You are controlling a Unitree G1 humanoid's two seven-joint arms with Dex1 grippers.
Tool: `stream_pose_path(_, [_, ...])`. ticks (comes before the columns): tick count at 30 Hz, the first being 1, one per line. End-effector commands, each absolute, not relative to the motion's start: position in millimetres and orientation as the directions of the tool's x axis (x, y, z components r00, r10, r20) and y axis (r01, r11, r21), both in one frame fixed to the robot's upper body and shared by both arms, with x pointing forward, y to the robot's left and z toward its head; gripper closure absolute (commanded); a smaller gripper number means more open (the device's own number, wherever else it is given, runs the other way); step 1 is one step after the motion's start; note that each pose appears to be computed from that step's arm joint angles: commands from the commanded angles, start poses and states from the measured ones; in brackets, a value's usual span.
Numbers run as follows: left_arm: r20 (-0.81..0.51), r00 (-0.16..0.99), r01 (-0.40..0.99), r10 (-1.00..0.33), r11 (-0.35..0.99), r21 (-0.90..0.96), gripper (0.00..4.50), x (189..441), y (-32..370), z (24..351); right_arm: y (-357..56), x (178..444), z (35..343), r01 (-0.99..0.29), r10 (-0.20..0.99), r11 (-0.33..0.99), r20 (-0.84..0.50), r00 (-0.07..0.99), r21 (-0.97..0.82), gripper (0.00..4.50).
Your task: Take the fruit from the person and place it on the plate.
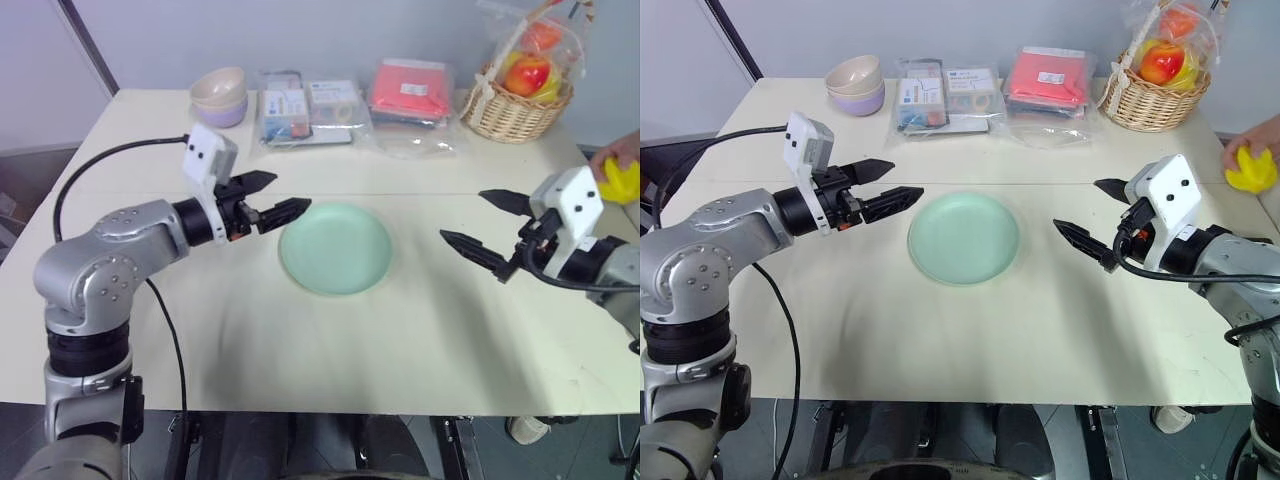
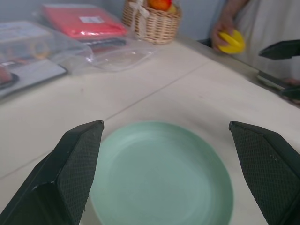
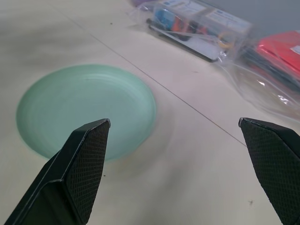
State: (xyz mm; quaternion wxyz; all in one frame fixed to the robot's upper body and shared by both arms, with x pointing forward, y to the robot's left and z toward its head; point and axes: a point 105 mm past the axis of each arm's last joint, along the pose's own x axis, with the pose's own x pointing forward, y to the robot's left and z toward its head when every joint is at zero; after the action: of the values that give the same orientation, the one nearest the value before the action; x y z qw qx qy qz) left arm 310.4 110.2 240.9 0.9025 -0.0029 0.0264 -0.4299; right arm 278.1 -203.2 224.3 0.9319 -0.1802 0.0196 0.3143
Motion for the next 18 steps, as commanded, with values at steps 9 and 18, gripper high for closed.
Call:
stream_pose_path(9, [0.027, 0.646, 0.763, -0.763, 0.646, -0.004, 0.03, 298.9, 116.8, 258.4, -195.1, 283.0, 235.3, -0.621, 0.621, 0.704, -0.125, 0.773, -0.345, 0.0])
stream_pose_path(18, [0.024, 0.651, 0.759, -0.758, 0.651, -0.006, 0.03, 295.2, 117.3, 255.7, -192.5, 284.9, 235.0, -0.635, 0.635, 0.691, -0.131, 0.762, -0.344, 0.0])
